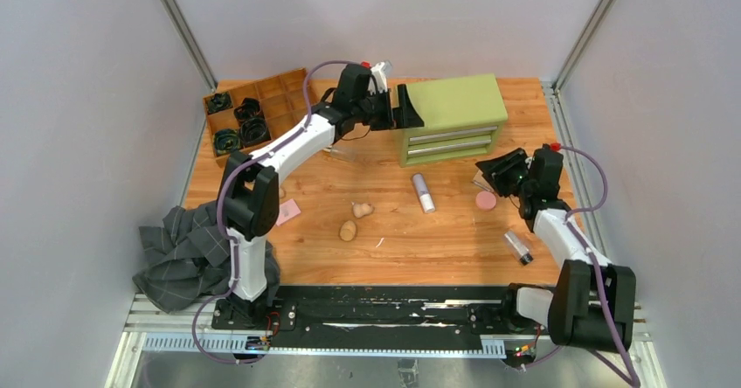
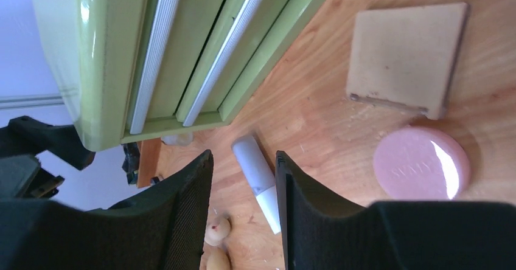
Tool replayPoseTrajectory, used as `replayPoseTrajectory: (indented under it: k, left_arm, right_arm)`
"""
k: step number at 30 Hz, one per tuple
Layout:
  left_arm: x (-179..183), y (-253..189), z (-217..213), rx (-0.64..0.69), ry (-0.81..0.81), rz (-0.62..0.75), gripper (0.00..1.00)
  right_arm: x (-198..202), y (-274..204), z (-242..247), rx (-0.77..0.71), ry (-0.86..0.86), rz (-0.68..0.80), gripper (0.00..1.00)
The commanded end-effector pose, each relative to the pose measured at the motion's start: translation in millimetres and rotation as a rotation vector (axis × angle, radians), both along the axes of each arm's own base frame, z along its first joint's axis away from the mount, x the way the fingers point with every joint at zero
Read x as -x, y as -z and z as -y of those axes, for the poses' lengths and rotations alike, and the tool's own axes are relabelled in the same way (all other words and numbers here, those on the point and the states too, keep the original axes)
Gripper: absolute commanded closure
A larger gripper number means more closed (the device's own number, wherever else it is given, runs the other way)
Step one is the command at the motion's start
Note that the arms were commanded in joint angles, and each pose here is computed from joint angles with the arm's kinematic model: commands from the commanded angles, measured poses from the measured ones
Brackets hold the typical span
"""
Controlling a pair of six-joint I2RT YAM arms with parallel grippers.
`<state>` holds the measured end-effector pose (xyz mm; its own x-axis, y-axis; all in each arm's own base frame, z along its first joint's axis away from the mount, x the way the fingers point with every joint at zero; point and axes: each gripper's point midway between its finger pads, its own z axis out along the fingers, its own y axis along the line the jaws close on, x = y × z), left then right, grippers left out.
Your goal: Organize the makeup
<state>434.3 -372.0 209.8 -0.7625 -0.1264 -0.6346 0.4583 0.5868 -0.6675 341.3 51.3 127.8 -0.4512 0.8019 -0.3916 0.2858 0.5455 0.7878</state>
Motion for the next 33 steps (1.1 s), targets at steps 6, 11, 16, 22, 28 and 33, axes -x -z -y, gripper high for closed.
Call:
replayPoseTrajectory:
  k: [6,11,16,22,28,33]
  left_arm:
    - [4.8,-62.6,-45.5,0.010,-0.128,0.123,0.02]
    - [10.5,-67.1,-72.7,0.013,-0.180,0.133,0.02]
    - [12.0,-63.5,-88.1,-0.012,-0.203,0.133,0.02]
    - [12.5,-57.3,-94.1,-0.039,-0.203,0.121,0.02]
    - [23.4,-52.3,-97.5,-0.052,-0.180,0.120,0.02]
    - [30.8,-50.8,-103.4,-0.056,-0.190,0.139,0.02]
  right_arm:
    - [-73.8,-45.2,-35.6,-0.114,-0.076,0.187,0.63]
    - [-113.4,-39.8,-42.0,-0.075,-0.084,0.146,0.64]
    - [-159.0,-39.1,-61.4,-0.073,-0.186,0.144,0.67]
    - [-182.2,-37.0,-82.4,-0.102,-0.256,0.144,0.65]
    - [-167.8,-38.0,-72.3,-0.207,-0.142,0.216,0.57]
    - [-173.3,-35.7,-69.9,-0.318,-0.077,0.276,0.58]
